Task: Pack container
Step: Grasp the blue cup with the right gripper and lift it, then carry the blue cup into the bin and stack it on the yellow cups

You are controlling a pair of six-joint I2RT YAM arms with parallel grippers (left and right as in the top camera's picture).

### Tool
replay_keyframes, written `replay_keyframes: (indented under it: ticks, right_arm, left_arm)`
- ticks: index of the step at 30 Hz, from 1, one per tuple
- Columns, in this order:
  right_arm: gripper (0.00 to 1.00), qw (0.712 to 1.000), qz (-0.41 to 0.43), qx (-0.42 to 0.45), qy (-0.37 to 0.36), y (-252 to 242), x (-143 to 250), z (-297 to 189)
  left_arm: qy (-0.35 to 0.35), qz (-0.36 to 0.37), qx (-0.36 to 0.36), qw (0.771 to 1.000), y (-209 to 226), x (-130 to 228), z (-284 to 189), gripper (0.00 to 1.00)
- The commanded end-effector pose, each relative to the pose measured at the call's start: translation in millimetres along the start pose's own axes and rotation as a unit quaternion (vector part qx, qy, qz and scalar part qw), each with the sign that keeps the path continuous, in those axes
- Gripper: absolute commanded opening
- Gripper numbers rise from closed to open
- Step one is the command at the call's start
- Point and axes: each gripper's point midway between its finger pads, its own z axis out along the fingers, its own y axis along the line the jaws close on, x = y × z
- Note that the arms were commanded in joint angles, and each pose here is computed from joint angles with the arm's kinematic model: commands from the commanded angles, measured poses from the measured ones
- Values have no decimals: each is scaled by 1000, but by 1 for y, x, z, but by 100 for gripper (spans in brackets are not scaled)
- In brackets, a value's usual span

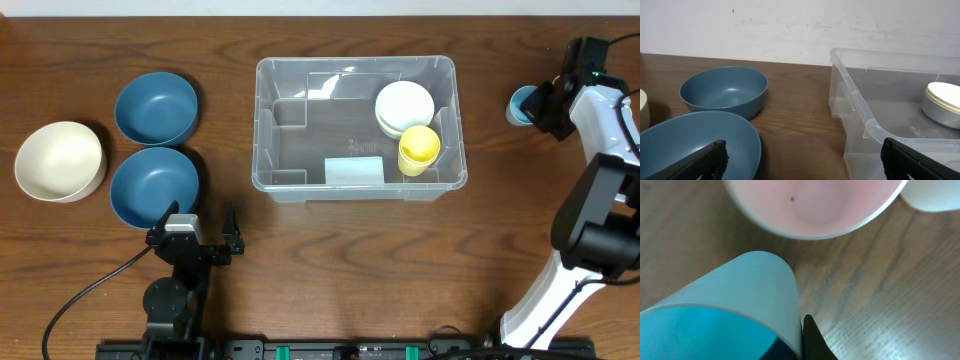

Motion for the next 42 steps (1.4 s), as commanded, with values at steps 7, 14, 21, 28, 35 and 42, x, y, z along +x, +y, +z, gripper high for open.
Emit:
replay_keyframes:
  ticks: [7, 14, 21, 28, 35, 42]
  right_arm:
    - [2, 980, -117, -140, -76, 66, 14, -167]
    - [5, 957, -214, -193, -31, 103, 97, -224]
    - [5, 941, -291, -172, 19, 126, 167, -216]
    - [4, 949, -285, -129, 26, 123, 177, -199]
    - [5, 960, -271, -67, 31, 101, 174, -186]
    - [6, 964, -260, -39, 38, 87, 180, -168]
  left_arm:
    - [26, 9, -15, 1000, 6, 17, 1, 98]
    - [26, 9, -15, 1000, 6, 17, 1, 98]
    - [26, 9, -15, 1000, 6, 17, 1, 98]
    - [26, 9, -15, 1000, 6, 17, 1, 98]
    - [26, 9, -15, 1000, 6, 17, 1, 98]
    - [26, 9, -15, 1000, 6, 17, 1, 98]
